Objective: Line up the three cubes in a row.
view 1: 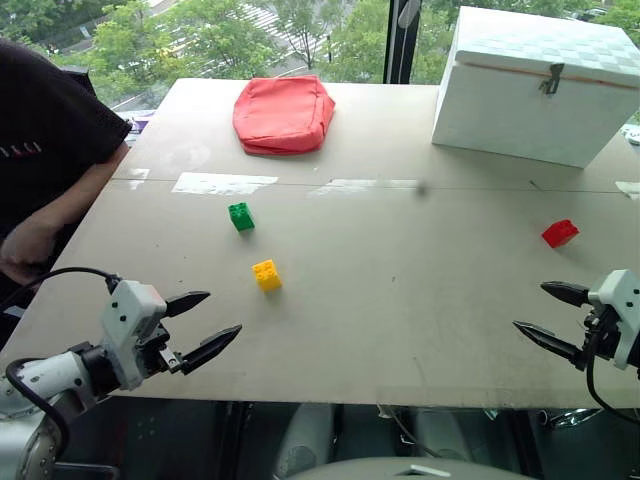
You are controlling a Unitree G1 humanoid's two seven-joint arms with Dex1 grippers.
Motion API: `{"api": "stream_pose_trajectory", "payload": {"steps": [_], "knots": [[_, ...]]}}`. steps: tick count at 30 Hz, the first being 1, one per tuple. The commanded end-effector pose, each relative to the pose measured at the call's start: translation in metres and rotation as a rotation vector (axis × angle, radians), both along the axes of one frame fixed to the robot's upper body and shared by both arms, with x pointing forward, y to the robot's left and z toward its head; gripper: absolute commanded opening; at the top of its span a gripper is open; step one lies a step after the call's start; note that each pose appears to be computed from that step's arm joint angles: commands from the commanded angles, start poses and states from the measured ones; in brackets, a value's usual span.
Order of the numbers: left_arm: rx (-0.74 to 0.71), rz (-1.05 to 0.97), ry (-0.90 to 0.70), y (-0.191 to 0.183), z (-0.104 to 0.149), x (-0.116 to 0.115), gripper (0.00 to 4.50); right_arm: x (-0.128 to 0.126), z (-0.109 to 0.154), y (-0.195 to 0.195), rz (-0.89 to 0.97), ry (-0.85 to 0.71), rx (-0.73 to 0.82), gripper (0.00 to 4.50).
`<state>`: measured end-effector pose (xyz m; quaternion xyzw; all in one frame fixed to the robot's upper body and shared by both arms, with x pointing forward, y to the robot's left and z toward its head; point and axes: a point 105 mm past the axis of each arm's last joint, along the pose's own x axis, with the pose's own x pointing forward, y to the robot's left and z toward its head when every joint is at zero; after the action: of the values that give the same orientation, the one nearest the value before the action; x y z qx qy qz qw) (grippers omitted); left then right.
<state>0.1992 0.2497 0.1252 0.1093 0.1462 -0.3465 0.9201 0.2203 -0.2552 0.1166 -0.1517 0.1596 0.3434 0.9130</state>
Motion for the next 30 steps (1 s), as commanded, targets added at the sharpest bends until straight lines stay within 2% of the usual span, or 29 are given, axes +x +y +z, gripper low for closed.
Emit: {"api": "stream_pose_trajectory", "payload": {"steps": [1,3,6,13,19,24,30], "knots": [[-0.025,-0.050,-0.059,-0.013,0.012,0.006,4.43,0.016,0.027,0.012,-0.041,-0.113,0.030,4.50],[-0.108,-0.175,-0.114,-0.048,0.032,0.012,4.43,0.045,0.050,0.013,-0.212,-0.212,-0.017,4.50],[-0.139,-0.340,-0.139,-0.085,0.049,0.010,4.43,0.071,0.063,-0.002,-0.416,-0.212,-0.010,4.50],[-0.165,-0.552,-0.145,-0.139,0.064,0.011,4.43,0.106,0.059,-0.037,-0.672,-0.070,-0.061,4.50],[-0.192,-0.624,-0.168,-0.165,0.072,0.022,4.43,0.126,0.055,-0.058,-0.655,0.054,-0.159,4.50],[-0.222,-0.648,-0.194,-0.179,0.081,0.031,4.43,0.142,0.046,-0.071,-0.626,0.163,-0.191,4.50],[-0.242,-0.648,-0.213,-0.183,0.084,0.033,4.43,0.156,0.043,-0.077,-0.603,0.215,-0.187,4.50]]}}
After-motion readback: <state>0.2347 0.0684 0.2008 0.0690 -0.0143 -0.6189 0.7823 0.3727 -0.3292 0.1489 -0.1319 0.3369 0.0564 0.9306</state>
